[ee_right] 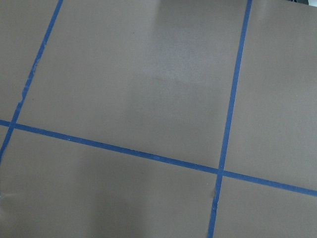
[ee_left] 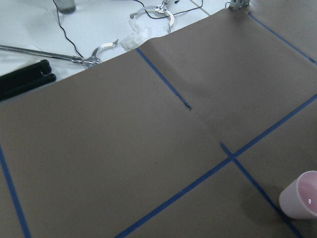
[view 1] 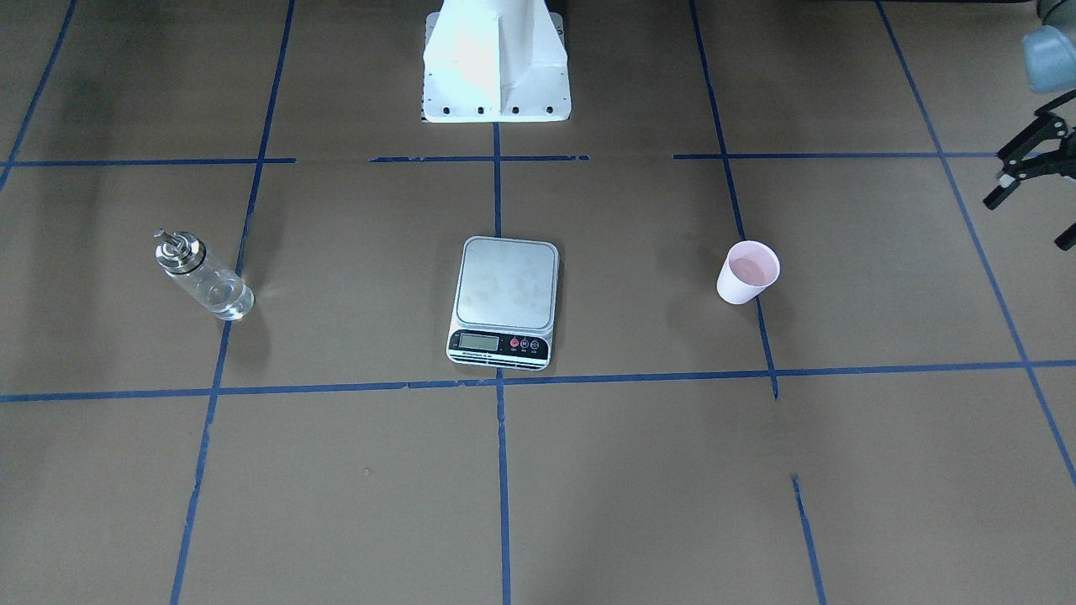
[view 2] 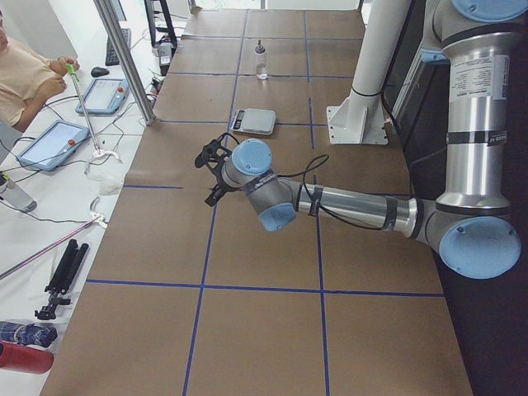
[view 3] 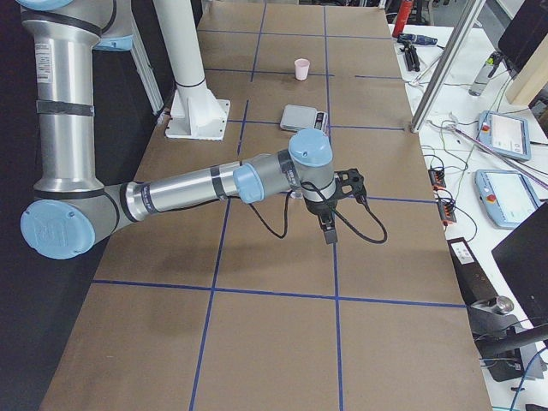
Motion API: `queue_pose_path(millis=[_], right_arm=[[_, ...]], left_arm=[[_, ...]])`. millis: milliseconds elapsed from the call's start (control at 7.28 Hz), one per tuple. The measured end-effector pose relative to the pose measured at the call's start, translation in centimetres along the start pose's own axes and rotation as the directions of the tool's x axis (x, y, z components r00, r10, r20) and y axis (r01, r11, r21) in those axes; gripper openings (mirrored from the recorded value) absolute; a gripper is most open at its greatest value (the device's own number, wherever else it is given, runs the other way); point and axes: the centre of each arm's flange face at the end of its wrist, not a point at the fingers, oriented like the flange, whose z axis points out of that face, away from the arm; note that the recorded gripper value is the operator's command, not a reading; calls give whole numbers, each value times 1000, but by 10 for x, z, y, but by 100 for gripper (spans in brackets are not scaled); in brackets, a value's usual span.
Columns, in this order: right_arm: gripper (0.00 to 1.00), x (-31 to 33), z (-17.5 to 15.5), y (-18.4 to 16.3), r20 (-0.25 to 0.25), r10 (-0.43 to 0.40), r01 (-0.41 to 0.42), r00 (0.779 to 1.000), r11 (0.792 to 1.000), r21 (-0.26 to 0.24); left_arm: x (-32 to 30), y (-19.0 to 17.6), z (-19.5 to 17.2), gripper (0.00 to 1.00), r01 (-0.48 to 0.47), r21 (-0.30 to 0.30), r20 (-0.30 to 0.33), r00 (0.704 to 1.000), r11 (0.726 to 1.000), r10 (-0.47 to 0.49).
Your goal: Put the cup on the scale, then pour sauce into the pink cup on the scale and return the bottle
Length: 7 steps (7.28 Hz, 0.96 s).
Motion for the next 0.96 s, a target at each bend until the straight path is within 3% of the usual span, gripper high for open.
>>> queue_pose_path(millis=[275, 412, 550, 962], right_arm=[[100, 1, 1, 1, 0, 3, -3, 1000, 1000, -2], [100, 1, 1, 2, 0, 4, -4, 1000, 1000, -3], [100, 1, 1, 2, 0, 5, -5, 1000, 1000, -3], [100, 1, 1, 3, -1, 7, -7, 1000, 1000, -2]], left_arm=[[90, 0, 78, 97, 164, 8, 72, 984, 986, -164], [127, -3, 108, 79, 223, -9, 112, 969, 975, -221], [149, -3, 126, 54, 269, -34, 161, 952, 962, -261], [159, 14, 151, 51, 325, -92, 267, 919, 941, -291]])
